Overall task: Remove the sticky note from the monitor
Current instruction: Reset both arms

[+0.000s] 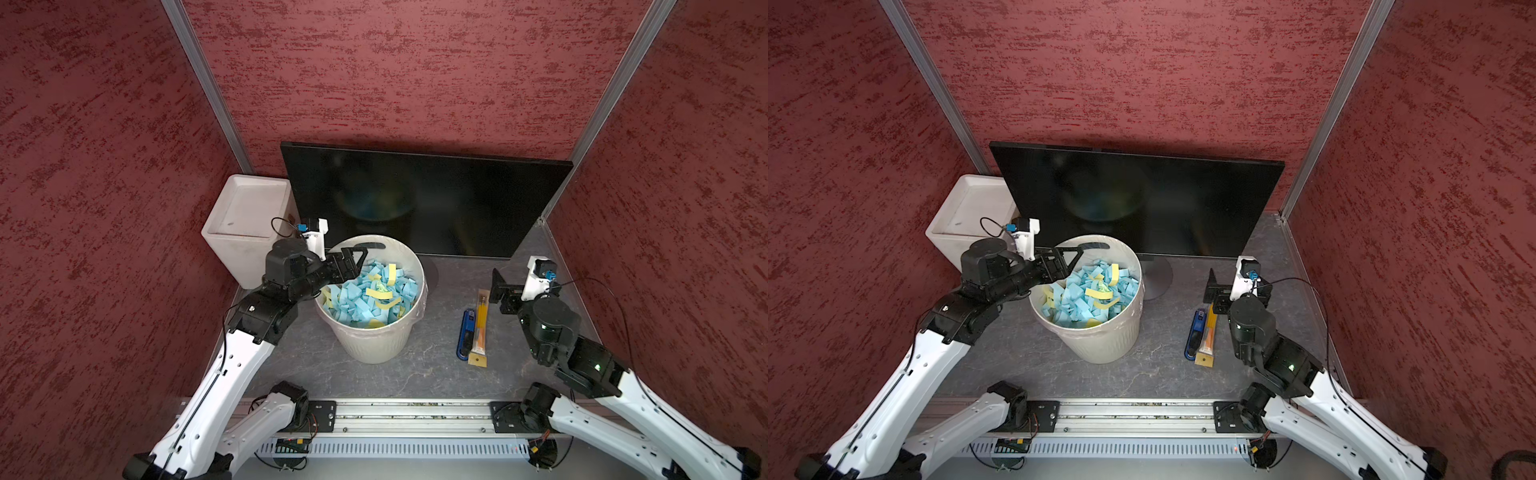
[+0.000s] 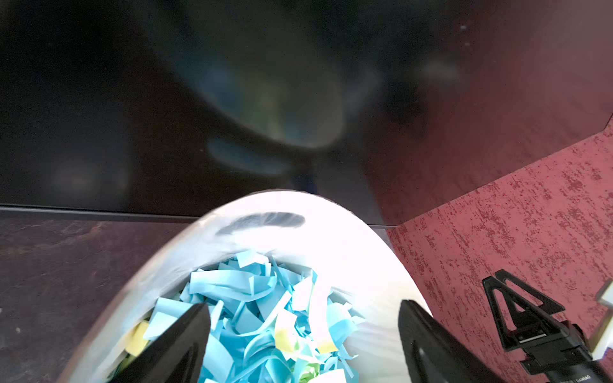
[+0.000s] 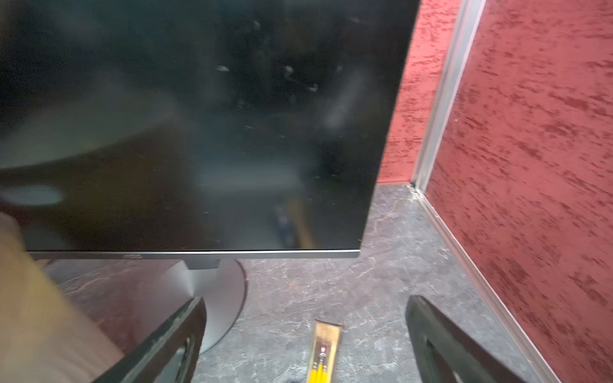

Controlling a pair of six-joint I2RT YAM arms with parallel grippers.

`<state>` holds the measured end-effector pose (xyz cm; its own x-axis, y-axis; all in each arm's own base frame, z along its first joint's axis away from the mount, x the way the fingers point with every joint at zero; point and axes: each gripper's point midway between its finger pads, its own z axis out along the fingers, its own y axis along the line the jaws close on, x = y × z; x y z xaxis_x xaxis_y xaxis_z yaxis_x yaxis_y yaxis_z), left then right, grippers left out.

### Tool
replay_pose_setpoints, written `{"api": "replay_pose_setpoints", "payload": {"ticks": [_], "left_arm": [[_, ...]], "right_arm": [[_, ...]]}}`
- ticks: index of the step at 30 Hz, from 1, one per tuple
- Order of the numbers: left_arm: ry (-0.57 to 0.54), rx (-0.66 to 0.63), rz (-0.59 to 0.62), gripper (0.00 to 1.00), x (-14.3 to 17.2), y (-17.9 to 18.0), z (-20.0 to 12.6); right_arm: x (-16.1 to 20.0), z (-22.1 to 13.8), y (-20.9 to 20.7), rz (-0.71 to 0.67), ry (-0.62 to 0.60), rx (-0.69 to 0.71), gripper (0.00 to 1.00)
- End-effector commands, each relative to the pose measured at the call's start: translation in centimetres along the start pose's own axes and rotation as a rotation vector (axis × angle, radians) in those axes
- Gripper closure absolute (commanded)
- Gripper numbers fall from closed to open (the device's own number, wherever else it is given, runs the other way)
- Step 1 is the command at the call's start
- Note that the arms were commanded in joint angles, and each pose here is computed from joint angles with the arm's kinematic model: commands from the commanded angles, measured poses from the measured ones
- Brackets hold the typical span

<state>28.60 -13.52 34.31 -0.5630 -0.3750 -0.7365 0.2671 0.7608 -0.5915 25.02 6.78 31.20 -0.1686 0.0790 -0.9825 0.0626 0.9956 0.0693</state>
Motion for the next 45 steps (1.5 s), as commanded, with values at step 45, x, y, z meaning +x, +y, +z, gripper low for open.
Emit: {"api": "replay_pose_setpoints", "payload": {"ticks": [45], "left_arm": [[-0.484,-0.759,0.358,0.00,2.7,24.1,2.4]], "right_arm": [[13.3,15.2,-7.2,-0.153,-0.119,0.242,0.02]]}}
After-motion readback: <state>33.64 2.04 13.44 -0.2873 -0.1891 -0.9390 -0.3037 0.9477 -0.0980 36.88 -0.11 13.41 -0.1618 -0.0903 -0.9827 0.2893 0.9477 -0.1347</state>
